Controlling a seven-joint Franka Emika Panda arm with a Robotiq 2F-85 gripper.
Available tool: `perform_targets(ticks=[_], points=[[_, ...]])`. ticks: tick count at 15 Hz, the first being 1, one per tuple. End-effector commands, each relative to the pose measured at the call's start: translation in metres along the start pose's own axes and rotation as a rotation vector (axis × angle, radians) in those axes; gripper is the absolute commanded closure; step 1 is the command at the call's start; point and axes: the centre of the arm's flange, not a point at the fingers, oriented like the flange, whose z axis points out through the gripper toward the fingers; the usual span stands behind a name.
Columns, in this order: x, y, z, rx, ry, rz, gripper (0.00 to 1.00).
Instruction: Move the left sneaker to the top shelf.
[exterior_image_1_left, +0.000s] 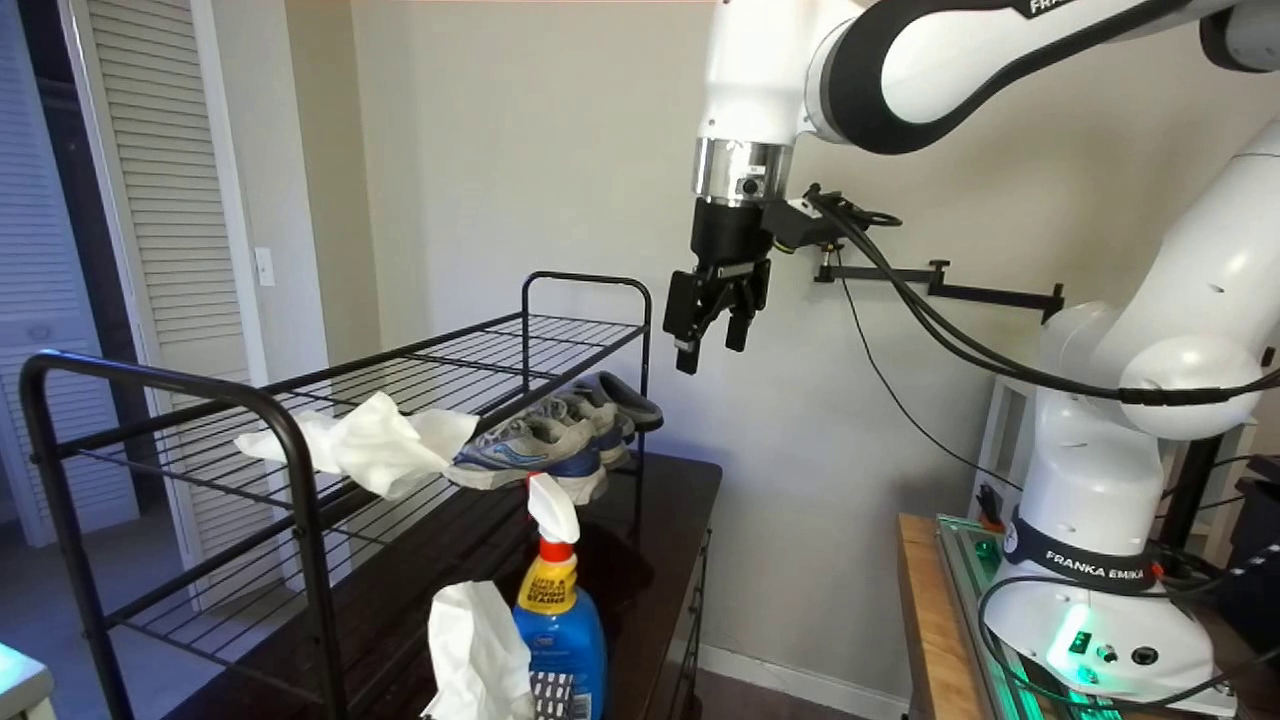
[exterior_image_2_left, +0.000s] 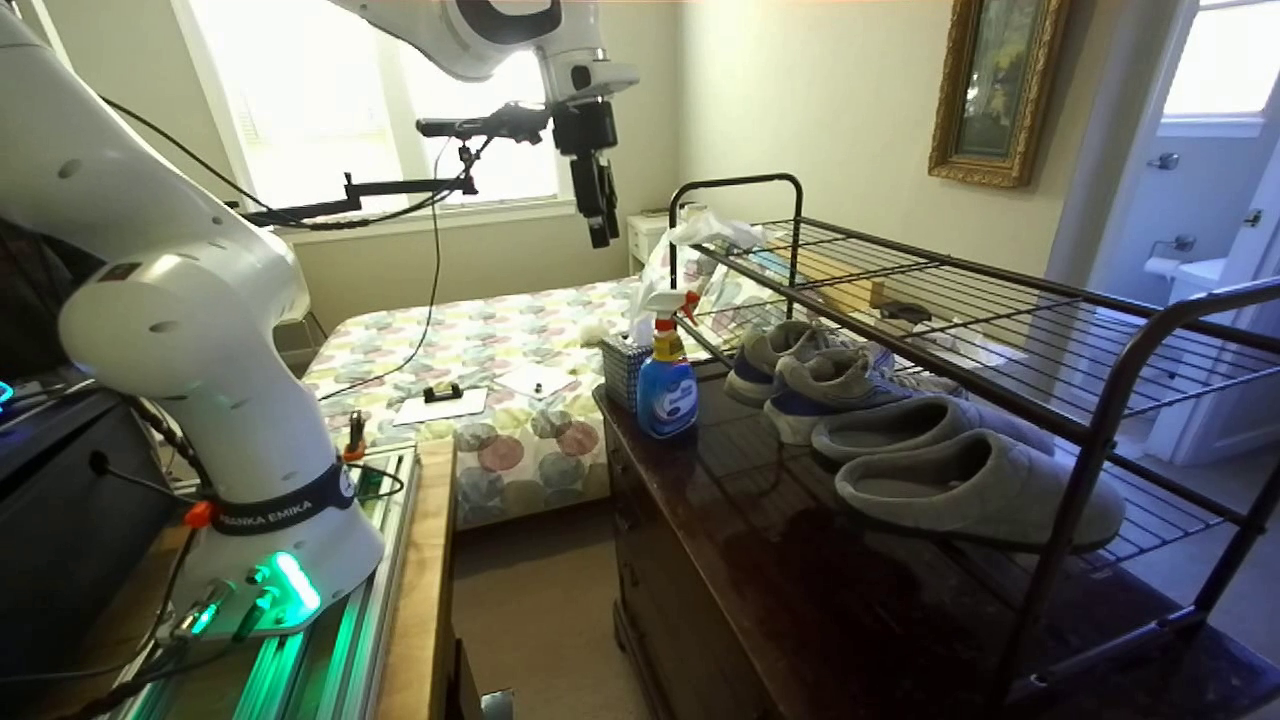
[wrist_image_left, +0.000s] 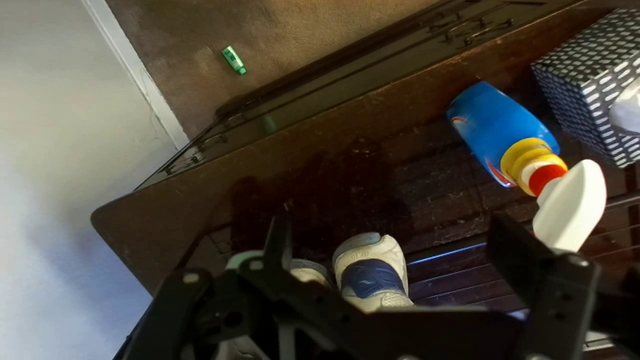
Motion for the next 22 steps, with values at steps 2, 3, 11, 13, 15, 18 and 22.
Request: perform_targets(ticks=[2, 3, 11, 13, 15, 18, 22], points=[[0.007, -0.015, 0.019, -0.063, 0.044, -0.102, 0.0], [0.011, -0.023, 0.029, -0.074, 0.065, -0.172, 0.0], [0.08, -0.043, 0.089, -0.006, 0.118, -0.274, 0.0], [0.104, -0.038, 0.101, 0.051, 0.109, -0.272, 0.0], [0.087, -0.026, 0.098, 0.018, 0.113, -0.254, 0.0], [0.094, -0.022, 0.106, 0.016, 0.098, -0.249, 0.0], [0.097, -0.034, 0.108, 0.0, 0.133, -0.271, 0.0]])
